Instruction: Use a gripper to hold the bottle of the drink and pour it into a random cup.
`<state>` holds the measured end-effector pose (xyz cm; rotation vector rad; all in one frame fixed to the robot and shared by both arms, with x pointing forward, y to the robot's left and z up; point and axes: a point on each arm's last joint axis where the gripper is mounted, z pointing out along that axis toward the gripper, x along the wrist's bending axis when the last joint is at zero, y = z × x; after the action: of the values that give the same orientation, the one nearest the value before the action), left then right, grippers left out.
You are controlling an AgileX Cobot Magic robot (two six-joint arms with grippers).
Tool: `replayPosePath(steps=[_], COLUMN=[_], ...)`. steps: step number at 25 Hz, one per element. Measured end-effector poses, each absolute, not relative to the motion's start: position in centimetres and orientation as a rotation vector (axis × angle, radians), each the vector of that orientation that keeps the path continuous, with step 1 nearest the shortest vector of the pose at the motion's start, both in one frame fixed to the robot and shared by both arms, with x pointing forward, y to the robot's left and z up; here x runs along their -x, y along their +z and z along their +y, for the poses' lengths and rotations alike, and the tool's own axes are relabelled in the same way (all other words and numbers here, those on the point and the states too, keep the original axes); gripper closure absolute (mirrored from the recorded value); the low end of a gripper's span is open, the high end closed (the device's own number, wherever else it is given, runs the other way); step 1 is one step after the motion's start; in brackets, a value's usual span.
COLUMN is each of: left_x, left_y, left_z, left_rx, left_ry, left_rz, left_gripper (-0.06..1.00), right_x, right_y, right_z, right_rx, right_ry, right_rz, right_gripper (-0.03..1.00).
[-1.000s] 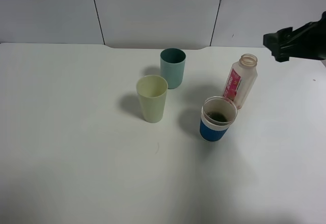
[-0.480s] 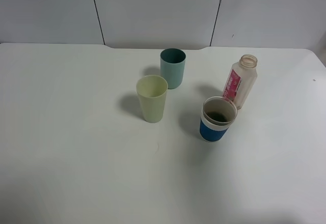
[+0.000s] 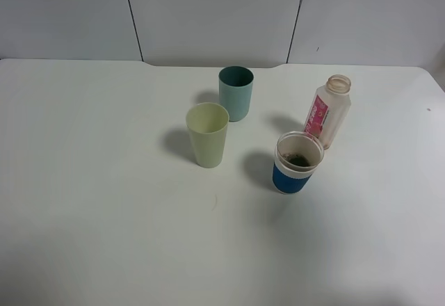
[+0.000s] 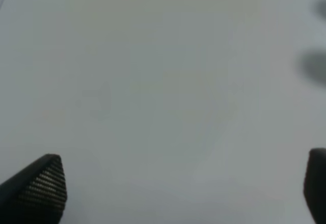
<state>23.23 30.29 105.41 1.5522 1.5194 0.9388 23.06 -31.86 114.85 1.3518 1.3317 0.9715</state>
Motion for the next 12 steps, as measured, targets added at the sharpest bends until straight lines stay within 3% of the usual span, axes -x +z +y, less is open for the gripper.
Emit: replayPosePath(steps=[12], left_x=[-23.2], left_y=[105.4], left_z=[30.3], left_rx=[-1.552], left_ry=[0.939], left_rz=[1.519], left_gripper=[0.02], right_x=[-21.2], right_y=[109.5], right_z=[-30.9], right_rx=[-1.392], right_ry=[1.04], right_rz=[1.469], right_gripper=[0.16])
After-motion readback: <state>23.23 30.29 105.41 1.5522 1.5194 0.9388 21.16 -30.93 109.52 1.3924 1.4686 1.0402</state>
